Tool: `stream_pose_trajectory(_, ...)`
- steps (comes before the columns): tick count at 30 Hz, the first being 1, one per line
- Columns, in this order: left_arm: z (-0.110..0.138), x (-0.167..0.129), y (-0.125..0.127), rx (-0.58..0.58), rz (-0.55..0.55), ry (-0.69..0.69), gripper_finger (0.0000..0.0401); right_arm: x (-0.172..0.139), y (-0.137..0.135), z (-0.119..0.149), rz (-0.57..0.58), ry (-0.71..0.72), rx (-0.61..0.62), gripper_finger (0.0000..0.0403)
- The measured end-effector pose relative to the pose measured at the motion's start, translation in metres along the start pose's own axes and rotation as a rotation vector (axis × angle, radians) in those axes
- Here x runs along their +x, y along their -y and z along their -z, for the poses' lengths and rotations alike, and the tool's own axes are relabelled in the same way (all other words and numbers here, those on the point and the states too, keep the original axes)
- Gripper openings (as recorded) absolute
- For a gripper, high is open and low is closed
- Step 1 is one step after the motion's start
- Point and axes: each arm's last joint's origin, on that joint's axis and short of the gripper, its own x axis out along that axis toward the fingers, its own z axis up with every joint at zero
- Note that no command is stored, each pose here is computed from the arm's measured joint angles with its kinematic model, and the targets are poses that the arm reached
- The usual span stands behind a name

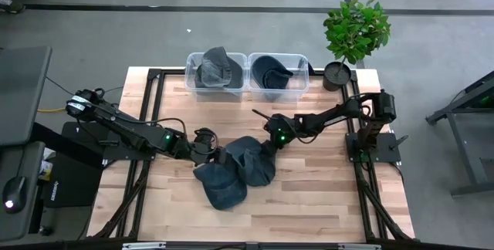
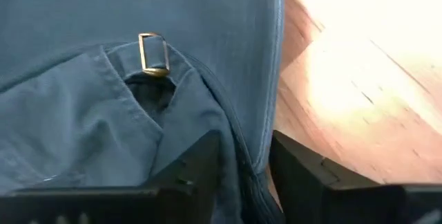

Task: Pick and place caps into container
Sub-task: Put the right blue cap into the right transparent container

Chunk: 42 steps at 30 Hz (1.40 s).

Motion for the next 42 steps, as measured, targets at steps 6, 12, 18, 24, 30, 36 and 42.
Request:
stream_pose_trajectory(6, 0.0, 0.0, 0.0, 0.002, -0.003, 0.0, 0.0262, 0.0, -0.001, 0.0, -0.013, -0.005, -0.006, 0.007)
stream_pose_trajectory(12, 0.0, 0.0, -0.001, 0.003, -0.007, -0.001, 0.0262, 0.0, -0.003, -0.002, -0.035, 0.004, -0.023, 0.0015)
stream_pose_trajectory(18, 0.0, 0.0, -0.001, 0.021, -0.007, -0.002, 0.0262, 0.0, -0.005, -0.002, -0.063, -0.003, -0.044, 0.0015)
stream_pose_trajectory(24, 0.0, 0.0, -0.001, 0.021, -0.007, -0.002, 0.0262, -0.001, -0.006, -0.002, -0.068, -0.006, -0.044, 0.0015)
stream_pose_trajectory(30, 0.0, 0.0, -0.001, 0.028, -0.006, 0.0, 0.0262, -0.011, -0.012, -0.004, -0.056, 0.033, -0.069, 0.0015)
stream_pose_trajectory(36, 0.0, 0.0, -0.001, 0.029, -0.007, 0.0, 0.0262, -0.027, -0.016, -0.003, 0.0, 0.03, -0.103, 0.0015)
stream_pose_trajectory(42, 0.0, 0.0, -0.001, 0.029, -0.007, 0.001, 0.0262, -0.044, -0.022, -0.001, 0.037, 0.044, -0.147, 0.0015)
